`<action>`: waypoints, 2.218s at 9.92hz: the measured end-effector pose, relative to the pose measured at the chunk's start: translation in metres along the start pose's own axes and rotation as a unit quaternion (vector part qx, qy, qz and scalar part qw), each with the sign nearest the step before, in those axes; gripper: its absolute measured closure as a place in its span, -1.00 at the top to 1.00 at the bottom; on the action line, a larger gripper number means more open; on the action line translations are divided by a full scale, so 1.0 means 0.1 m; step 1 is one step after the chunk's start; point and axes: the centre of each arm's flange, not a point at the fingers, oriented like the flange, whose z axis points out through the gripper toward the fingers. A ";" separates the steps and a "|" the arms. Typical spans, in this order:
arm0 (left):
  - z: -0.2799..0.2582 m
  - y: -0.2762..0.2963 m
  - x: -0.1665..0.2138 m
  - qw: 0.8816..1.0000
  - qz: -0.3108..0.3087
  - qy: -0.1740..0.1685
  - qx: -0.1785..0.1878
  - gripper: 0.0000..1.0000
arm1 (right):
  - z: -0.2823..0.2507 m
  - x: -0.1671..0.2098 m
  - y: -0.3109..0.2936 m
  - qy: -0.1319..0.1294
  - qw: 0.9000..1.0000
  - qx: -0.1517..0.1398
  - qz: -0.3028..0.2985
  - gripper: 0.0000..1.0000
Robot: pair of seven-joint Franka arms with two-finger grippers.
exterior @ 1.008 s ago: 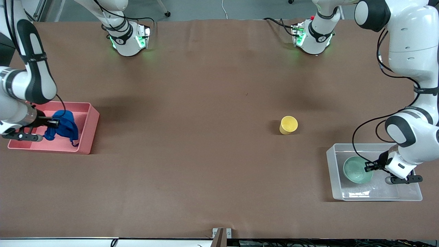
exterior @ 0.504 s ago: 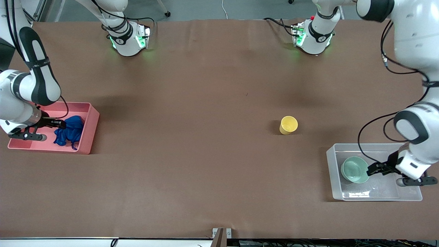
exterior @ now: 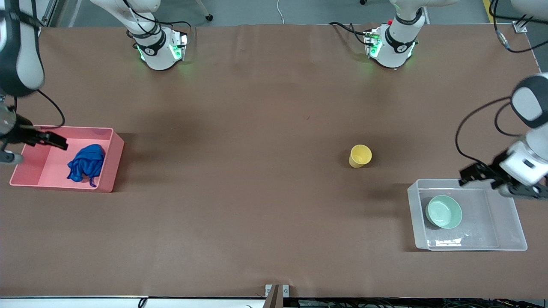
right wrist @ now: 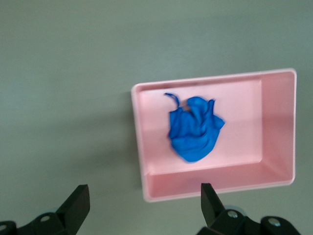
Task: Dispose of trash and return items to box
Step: 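Open both grippers and raise them away from the box and bin, then reach the left gripper to the yellow cup and grasp it, then carry the yellow cup with the left gripper and lower it into the bowl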
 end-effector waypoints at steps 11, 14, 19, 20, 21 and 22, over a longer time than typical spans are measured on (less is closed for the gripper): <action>2.05 1.53 -0.85 0.987 0.109 -0.108 -0.052 0.14 | -1.43 -0.26 -0.33 0.009 1.000 0.006 0.009 1.00; 2.30 1.64 -0.95 0.988 0.112 -0.095 -0.055 -0.74 | -1.42 -0.25 -0.39 0.010 1.000 0.007 0.003 1.00; 1.58 1.45 -0.62 0.986 0.129 -0.094 -0.048 -0.90 | -1.45 -0.25 -0.37 0.013 1.000 0.007 -0.003 1.00; 1.27 1.16 -0.41 0.985 0.136 -0.097 -0.045 -0.90 | -1.48 -0.25 -0.37 0.017 1.000 0.008 -0.012 1.00; 0.98 0.76 -0.20 0.986 0.139 -0.088 -0.039 -0.90 | -1.53 -0.26 -0.36 0.021 1.000 0.008 -0.018 1.00; 0.78 0.34 -0.05 0.988 0.131 -0.072 -0.027 -0.90 | -1.55 -0.26 -0.36 0.023 0.999 0.008 -0.022 1.00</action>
